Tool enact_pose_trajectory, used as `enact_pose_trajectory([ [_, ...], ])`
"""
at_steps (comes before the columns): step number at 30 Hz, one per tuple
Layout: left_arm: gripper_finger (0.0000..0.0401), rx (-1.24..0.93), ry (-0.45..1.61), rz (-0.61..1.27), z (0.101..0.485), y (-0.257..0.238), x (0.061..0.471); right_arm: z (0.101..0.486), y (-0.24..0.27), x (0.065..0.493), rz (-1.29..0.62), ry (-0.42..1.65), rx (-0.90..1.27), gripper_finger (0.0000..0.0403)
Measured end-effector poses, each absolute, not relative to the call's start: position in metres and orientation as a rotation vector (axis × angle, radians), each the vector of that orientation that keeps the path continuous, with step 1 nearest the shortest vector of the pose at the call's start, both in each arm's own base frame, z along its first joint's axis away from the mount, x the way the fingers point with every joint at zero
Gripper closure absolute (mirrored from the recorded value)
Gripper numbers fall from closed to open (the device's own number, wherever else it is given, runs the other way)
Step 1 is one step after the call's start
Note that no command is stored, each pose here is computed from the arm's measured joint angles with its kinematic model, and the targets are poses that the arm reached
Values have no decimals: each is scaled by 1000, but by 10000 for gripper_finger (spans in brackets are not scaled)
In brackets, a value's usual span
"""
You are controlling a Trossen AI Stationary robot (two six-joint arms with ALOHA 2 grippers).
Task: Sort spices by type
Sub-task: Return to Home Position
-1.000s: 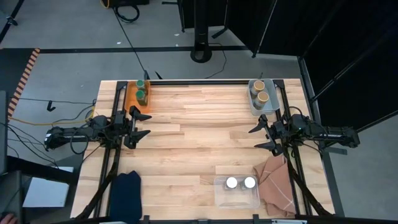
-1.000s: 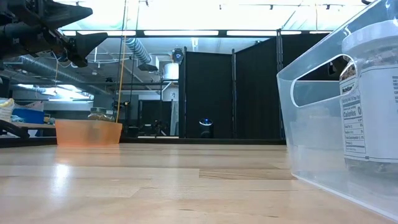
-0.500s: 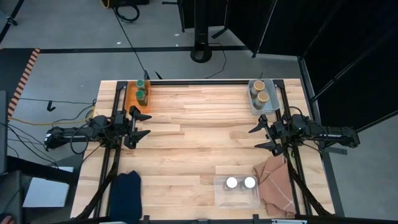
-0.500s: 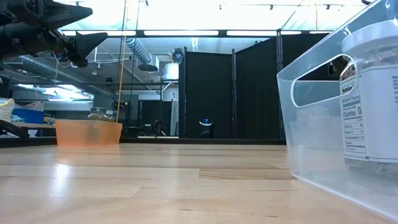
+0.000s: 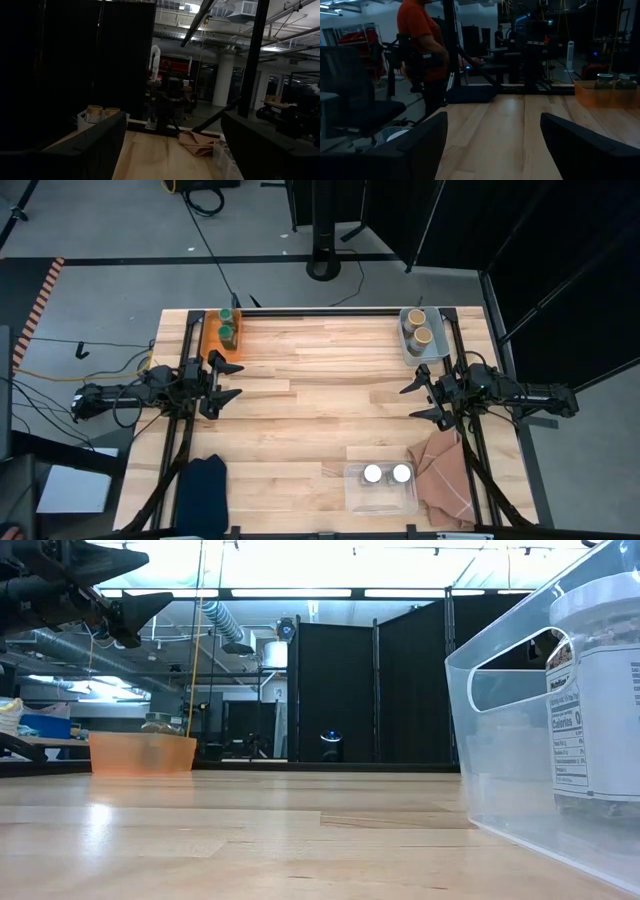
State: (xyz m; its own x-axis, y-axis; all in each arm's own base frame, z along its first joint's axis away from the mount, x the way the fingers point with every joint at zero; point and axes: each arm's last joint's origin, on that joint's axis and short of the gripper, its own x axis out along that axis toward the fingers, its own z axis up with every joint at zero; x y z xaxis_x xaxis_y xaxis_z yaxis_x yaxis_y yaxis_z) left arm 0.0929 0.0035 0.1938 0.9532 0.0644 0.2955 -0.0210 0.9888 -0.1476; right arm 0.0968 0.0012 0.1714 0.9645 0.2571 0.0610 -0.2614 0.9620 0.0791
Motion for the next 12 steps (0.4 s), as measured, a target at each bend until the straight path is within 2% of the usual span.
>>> enact_pose_trajectory([
  [12, 69, -144, -304, 44, 194, 3, 93, 171, 1, 97, 262, -50, 87, 77],
])
